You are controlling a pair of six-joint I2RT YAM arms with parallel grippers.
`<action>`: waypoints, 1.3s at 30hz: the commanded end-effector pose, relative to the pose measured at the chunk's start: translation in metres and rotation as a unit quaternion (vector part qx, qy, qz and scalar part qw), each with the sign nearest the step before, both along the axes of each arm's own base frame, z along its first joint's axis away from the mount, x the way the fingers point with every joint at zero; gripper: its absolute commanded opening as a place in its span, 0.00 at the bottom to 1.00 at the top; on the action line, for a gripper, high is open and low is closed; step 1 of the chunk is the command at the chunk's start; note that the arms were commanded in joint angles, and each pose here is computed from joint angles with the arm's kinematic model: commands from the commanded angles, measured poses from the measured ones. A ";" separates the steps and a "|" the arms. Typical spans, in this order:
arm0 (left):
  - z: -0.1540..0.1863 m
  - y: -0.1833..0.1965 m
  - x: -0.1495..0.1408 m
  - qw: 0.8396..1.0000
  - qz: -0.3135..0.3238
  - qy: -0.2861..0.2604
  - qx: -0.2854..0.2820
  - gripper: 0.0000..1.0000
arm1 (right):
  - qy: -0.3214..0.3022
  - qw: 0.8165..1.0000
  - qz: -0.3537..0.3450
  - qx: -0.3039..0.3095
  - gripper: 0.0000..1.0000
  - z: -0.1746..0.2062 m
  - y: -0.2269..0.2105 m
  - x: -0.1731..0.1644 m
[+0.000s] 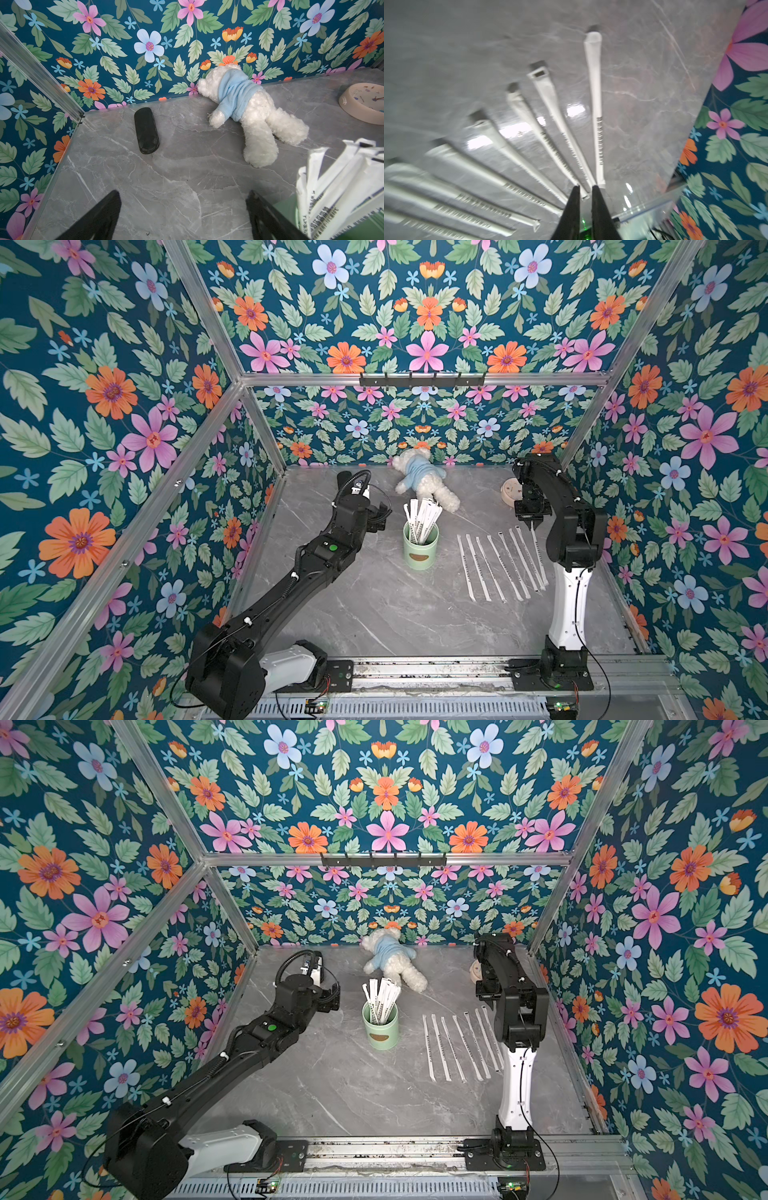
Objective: Take the straws out of the storage container
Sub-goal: Place the straw at the center of the board, then pick up the straw from the container.
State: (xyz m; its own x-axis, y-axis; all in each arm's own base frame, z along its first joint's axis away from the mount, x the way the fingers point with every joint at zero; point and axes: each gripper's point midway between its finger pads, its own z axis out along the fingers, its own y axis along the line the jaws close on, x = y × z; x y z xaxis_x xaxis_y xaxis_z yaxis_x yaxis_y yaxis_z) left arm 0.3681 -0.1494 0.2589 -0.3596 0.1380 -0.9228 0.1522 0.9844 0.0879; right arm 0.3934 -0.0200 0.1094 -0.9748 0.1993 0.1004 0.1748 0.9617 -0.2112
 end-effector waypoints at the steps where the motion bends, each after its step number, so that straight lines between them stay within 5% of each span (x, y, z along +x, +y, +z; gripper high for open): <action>1: 0.009 -0.002 0.001 1.000 -0.002 -0.011 -0.008 0.96 | -0.096 0.991 0.023 0.087 0.17 0.023 0.055 0.015; 5: 0.011 -0.001 0.000 1.000 -0.002 -0.013 -0.012 0.96 | -0.180 0.969 0.060 0.159 0.19 0.059 0.126 0.005; 10: 0.012 -0.002 0.000 1.000 -0.002 -0.014 -0.014 0.96 | -0.280 0.918 0.113 0.256 0.25 0.108 0.215 -0.010; 16: 0.015 0.001 -0.002 1.000 0.001 -0.020 -0.017 0.96 | -0.315 0.885 0.198 0.281 0.28 0.145 0.290 -0.030; 26: 0.023 0.024 -0.004 0.997 0.057 -0.045 -0.007 0.96 | -0.278 0.878 0.272 0.279 0.27 0.115 0.364 -0.038; 39: 0.031 0.033 -0.008 0.995 0.074 -0.062 -0.006 0.96 | -0.253 0.891 0.277 0.255 0.27 0.088 0.376 -0.026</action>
